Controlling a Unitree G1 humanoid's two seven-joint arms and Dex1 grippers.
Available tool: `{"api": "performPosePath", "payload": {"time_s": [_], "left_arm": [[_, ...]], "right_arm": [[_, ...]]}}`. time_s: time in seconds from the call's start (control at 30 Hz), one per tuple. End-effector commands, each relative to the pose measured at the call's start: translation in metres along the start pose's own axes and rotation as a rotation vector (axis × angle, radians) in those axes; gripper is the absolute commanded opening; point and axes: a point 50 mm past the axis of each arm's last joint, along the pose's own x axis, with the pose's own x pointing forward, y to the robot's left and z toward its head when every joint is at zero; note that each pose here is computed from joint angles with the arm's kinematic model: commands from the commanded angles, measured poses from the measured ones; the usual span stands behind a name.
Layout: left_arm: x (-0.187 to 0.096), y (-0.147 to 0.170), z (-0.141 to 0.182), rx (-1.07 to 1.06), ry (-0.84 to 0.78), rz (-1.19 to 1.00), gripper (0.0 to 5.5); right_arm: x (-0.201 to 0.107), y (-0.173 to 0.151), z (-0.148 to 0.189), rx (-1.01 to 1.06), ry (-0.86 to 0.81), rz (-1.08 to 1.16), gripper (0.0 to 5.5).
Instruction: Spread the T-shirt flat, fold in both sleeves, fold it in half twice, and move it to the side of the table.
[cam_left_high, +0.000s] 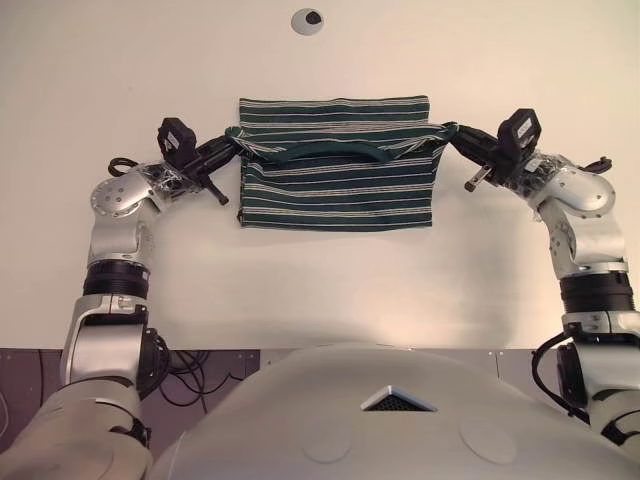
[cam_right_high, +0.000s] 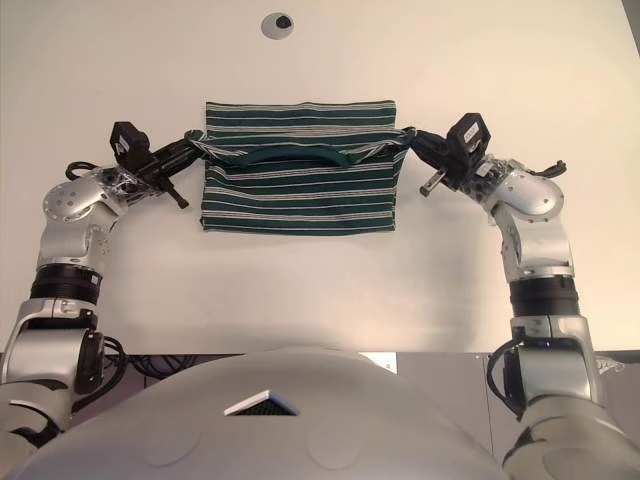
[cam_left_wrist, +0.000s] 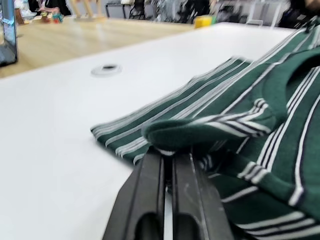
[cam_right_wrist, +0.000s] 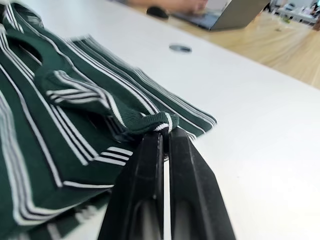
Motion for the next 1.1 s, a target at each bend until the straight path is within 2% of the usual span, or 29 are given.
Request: {"api": "performPosePath", "payload": {"time_s": [0.03, 0.13, 0.17, 0.2, 0.23, 0.33, 0.5, 0.6, 0.67, 0.7, 0.77, 0.83, 0.97, 1.03, 1.1], "left_arm": [[0.010, 0.004, -0.002, 0.011, 0.030, 0.033, 0.00], [0.018, 0.006, 0.002, -0.013, 0.014, 0.046, 0.00], [0.021, 0.008, 0.005, -0.017, 0.005, 0.055, 0.30], [0.023, 0.010, 0.009, -0.032, -0.008, 0.067, 0.43], [0.025, 0.014, 0.016, -0.059, -0.033, 0.076, 0.49], [0.033, 0.028, 0.033, -0.207, -0.064, 0.116, 0.95], [0.040, 0.050, 0.027, -0.433, 0.097, 0.273, 1.75], [0.040, 0.050, 0.027, -0.447, 0.074, 0.253, 2.15], [0.040, 0.047, 0.038, -0.407, -0.039, 0.191, 2.44], [0.039, 0.044, 0.047, -0.339, -0.109, 0.134, 2.61], [0.029, 0.028, 0.062, -0.108, -0.215, -0.007, 2.61], [0.023, 0.007, 0.062, 0.138, -0.194, -0.127, 2.61], [0.023, -0.018, 0.033, 0.640, 0.090, -0.279, 2.61], [0.019, -0.022, 0.013, 0.920, 0.305, -0.394, 2.61], [0.018, -0.024, 0.002, 1.144, 0.436, -0.491, 2.61]], "right_arm": [[0.015, -0.005, 0.003, 0.011, -0.036, -0.003, 0.04], [0.026, -0.006, 0.000, 0.046, -0.035, -0.004, 0.04], [0.029, -0.007, -0.002, 0.072, -0.035, -0.008, 0.00], [0.033, -0.009, -0.002, 0.104, -0.037, -0.019, 0.28], [0.038, -0.013, -0.003, 0.160, -0.045, -0.049, 0.31], [0.051, -0.025, -0.001, 0.326, -0.065, -0.150, 0.84], [0.059, -0.043, -0.002, 0.508, -0.075, -0.336, 1.72], [0.057, -0.040, 0.000, 0.451, -0.120, -0.303, 2.19], [0.051, -0.031, 0.009, 0.315, -0.189, -0.231, 2.52], [0.047, -0.024, 0.014, 0.202, -0.218, -0.175, 2.71], [0.039, -0.009, 0.014, -0.083, -0.186, -0.091, 2.71], [0.035, -0.001, 0.009, -0.299, -0.106, -0.056, 2.71], [0.032, 0.006, -0.003, -0.626, 0.032, 0.032, 2.71], [0.029, 0.014, -0.011, -0.719, 0.086, 0.143, 2.71], [0.022, 0.031, -0.016, -0.753, 0.094, 0.319, 2.71]]}}
